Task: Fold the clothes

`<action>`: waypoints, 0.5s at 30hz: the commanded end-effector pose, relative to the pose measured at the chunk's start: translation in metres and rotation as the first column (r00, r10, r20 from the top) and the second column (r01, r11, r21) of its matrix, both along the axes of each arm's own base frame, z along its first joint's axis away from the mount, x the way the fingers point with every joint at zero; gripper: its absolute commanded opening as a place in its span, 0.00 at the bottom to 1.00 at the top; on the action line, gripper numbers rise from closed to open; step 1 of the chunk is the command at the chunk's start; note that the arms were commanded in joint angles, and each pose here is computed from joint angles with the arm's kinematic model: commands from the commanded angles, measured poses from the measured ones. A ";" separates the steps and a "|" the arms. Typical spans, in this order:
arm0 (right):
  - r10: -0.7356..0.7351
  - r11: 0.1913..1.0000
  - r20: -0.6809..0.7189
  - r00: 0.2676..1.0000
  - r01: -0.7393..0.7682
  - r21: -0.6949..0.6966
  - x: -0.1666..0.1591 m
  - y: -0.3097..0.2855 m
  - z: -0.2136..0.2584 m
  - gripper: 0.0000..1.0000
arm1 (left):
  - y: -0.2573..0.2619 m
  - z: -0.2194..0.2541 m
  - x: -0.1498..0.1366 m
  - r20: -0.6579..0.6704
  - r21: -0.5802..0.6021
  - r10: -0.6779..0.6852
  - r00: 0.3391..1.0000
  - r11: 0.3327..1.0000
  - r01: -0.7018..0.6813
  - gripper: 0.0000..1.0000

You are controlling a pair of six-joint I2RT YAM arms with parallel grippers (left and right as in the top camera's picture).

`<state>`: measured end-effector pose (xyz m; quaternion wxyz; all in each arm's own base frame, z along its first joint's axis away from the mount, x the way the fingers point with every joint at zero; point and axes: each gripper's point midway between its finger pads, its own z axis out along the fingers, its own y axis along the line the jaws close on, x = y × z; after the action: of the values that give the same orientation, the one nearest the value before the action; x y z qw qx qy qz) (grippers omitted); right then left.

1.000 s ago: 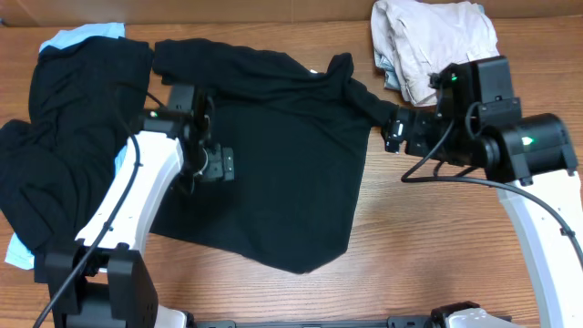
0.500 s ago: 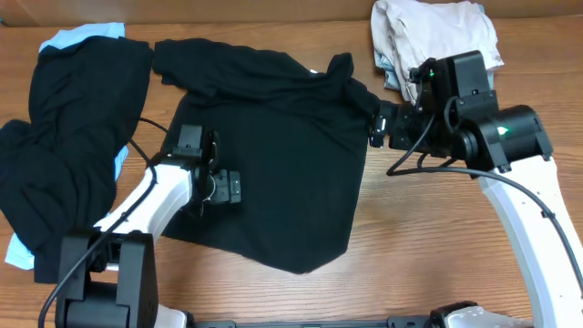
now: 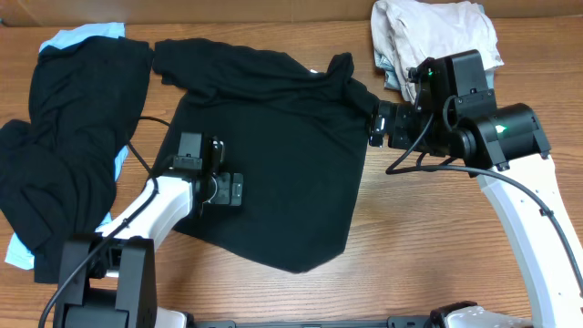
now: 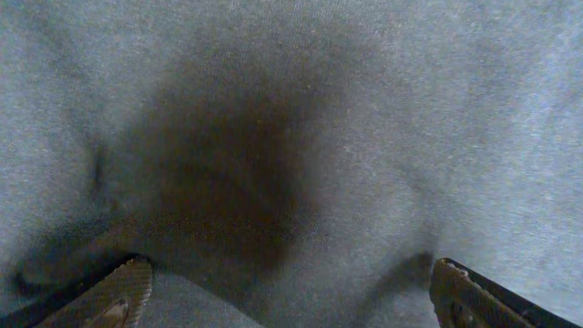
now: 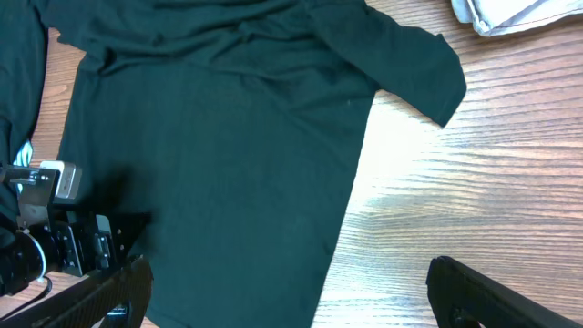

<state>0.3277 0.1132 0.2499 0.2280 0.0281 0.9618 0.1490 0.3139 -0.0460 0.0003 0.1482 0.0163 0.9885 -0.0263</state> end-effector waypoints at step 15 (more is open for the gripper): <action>0.004 1.000 -0.013 1.000 -0.004 -0.003 0.005 0.003 -0.008 1.00 | 0.139 0.006 0.032 0.221 0.197 0.316 0.923 0.912 -0.360 1.00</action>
<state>0.3286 0.1134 0.2495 0.2288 0.0278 0.9616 0.1492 0.3465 0.0700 0.0091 0.2322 -0.1196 0.9606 0.0945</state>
